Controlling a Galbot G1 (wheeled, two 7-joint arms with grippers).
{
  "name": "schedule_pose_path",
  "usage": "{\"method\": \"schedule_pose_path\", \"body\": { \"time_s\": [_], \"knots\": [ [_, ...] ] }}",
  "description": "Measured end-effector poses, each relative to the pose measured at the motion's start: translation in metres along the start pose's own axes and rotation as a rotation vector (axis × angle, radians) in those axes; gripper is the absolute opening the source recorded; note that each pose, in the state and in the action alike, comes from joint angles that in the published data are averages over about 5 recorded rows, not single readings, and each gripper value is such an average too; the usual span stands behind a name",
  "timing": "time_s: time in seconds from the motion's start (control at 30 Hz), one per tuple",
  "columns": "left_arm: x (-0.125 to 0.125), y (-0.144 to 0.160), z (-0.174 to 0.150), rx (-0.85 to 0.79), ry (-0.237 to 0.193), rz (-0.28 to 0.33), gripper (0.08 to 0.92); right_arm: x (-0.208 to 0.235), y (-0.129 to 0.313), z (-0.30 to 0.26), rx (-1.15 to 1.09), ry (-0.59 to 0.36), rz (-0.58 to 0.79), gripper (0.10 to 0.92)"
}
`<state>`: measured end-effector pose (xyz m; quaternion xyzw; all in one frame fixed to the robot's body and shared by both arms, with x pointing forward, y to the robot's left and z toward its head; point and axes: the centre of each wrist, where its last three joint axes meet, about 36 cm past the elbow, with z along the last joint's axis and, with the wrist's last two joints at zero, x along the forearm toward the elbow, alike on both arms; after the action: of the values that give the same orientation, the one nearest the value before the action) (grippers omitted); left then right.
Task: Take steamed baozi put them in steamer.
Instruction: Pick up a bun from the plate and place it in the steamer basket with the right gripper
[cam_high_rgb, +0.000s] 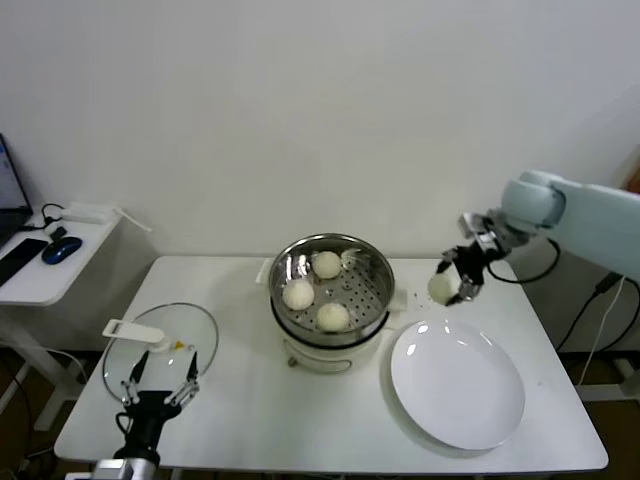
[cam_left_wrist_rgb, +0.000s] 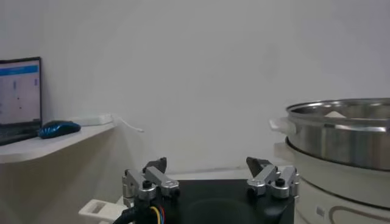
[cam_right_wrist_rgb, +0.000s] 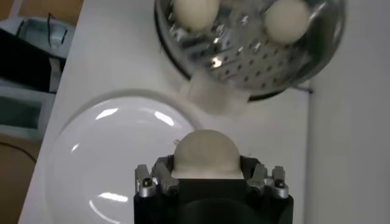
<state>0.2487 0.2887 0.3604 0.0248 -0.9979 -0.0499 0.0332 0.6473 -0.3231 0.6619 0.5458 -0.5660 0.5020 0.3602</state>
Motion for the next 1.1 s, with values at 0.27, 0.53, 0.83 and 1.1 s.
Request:
{"method": "schedule_pose_path", "body": {
  "time_s": [0.27, 0.53, 0.83, 1.1],
  "knots": [
    [-0.003, 0.001, 0.001, -0.011, -0.008, 0.002, 0.823, 0.024, -0.033, -0.069, 0.030, -0.033, 0.016, 0.704],
    [-0.001, 0.006, 0.000, -0.021, -0.008, -0.004, 0.823, 0.002, -0.052, -0.124, 0.061, -0.046, 0.005, 0.725],
    [0.002, 0.010, 0.002, -0.023, 0.002, -0.009, 0.823, -0.045, -0.059, -0.137, 0.056, -0.044, -0.026, 0.729],
    [0.003, 0.011, 0.005, -0.016, 0.010, -0.010, 0.823, -0.082, -0.062, -0.134, 0.048, -0.023, -0.043, 0.727]
  ]
}}
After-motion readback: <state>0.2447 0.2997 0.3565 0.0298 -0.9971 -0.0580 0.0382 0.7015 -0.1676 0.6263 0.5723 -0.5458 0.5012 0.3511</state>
